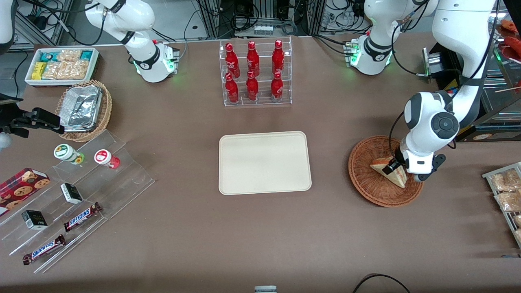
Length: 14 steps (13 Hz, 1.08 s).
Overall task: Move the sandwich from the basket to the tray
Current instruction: 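Lower the left gripper and close it on the triangular sandwich, then lift the sandwich and carry it over the cream tray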
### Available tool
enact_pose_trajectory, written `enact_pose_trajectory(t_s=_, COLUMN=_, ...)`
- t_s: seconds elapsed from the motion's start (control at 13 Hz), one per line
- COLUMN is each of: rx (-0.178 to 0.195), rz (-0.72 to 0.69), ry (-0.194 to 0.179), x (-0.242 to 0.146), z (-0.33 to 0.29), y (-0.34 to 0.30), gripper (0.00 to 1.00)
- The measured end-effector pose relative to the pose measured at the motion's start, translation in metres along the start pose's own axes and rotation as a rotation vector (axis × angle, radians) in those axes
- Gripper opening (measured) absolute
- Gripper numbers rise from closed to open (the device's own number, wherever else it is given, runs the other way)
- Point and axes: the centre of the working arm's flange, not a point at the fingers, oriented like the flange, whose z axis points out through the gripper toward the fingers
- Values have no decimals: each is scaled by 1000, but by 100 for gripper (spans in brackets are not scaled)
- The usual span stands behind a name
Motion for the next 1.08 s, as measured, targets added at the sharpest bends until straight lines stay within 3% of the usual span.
enact_pose_trajectory(t_s=0.15, rx=9, rz=0, ry=-7, x=3, z=-5, y=2, gripper=48)
enact_pose_trajectory(t_s=0.31, rx=64, rz=12, ry=-52, x=6, z=-25, y=12, gripper=32)
enact_pose_trajectory(t_s=0.46, rx=113, rz=50, ry=-67, x=5, z=-63, y=33, gripper=26)
enact_pose_trajectory(t_s=0.62, rx=135, rz=113, ry=-59, x=-10, z=-116, y=68, gripper=16)
enact_pose_trajectory(t_s=0.85, rx=140, rz=283, ry=-54, x=-56, z=-186, y=128, gripper=15)
enact_pose_trajectory(t_s=1.08, rx=112, rz=410, ry=-49, x=-114, z=-206, y=185, gripper=15)
